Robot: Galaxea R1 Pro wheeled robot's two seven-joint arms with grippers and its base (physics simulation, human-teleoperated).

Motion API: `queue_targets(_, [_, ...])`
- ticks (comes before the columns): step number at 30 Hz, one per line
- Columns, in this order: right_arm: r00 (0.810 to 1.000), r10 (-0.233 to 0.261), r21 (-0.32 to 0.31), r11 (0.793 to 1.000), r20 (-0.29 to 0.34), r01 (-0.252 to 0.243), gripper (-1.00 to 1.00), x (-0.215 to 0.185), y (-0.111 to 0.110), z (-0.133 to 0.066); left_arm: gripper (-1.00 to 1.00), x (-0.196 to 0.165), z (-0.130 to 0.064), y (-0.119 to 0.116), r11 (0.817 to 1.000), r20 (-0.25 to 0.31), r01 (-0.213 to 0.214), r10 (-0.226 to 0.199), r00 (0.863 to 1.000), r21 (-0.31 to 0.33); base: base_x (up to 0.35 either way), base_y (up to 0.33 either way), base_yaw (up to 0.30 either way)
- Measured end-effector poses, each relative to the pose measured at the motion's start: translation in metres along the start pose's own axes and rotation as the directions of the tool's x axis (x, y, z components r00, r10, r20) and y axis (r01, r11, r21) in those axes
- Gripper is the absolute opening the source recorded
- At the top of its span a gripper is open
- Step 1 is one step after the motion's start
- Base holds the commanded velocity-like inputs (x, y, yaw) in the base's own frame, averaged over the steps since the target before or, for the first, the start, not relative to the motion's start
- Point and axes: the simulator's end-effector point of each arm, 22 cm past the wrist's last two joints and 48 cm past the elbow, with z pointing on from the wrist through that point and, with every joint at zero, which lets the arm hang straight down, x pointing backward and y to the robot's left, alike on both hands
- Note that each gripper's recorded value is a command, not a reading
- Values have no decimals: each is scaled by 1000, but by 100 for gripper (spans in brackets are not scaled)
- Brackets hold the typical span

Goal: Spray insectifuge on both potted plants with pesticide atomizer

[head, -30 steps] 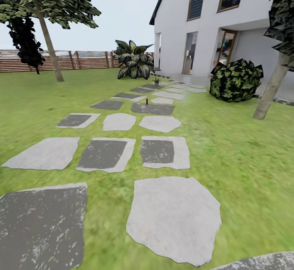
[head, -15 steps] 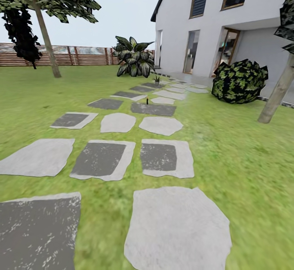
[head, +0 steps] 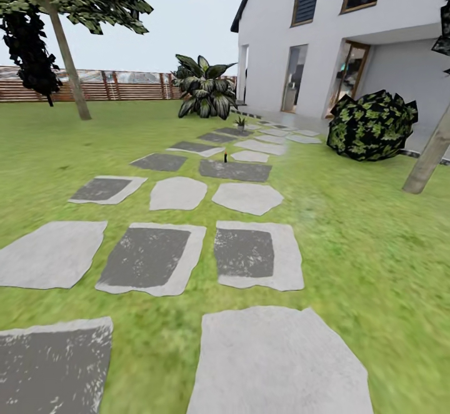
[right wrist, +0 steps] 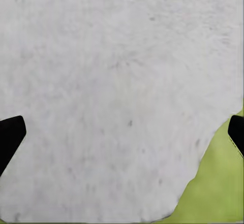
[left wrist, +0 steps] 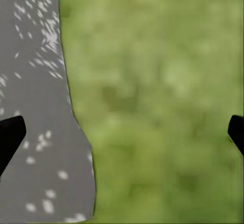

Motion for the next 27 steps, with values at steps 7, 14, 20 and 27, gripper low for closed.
queue_targets(7, [1000,0,0,1000,0,0,100,0,0,0,100,0,0,0,1000,0,0,0,1000,0,337,0,0])
queue_targets(14, [1000,0,0,1000,0,0,100,0,0,0,100,0,0,0,1000,0,0,0,1000,0,337,0,0])
queue_targets(20, [1000,0,0,1000,0,0,100,0,0,0,100,0,0,0,1000,0,0,0,1000,0,337,0,0])
queue_targets(27, [1000,0,0,1000,0,0,100,0,0,0,100,0,0,0,1000,0,0,0,1000,0,337,0,0])
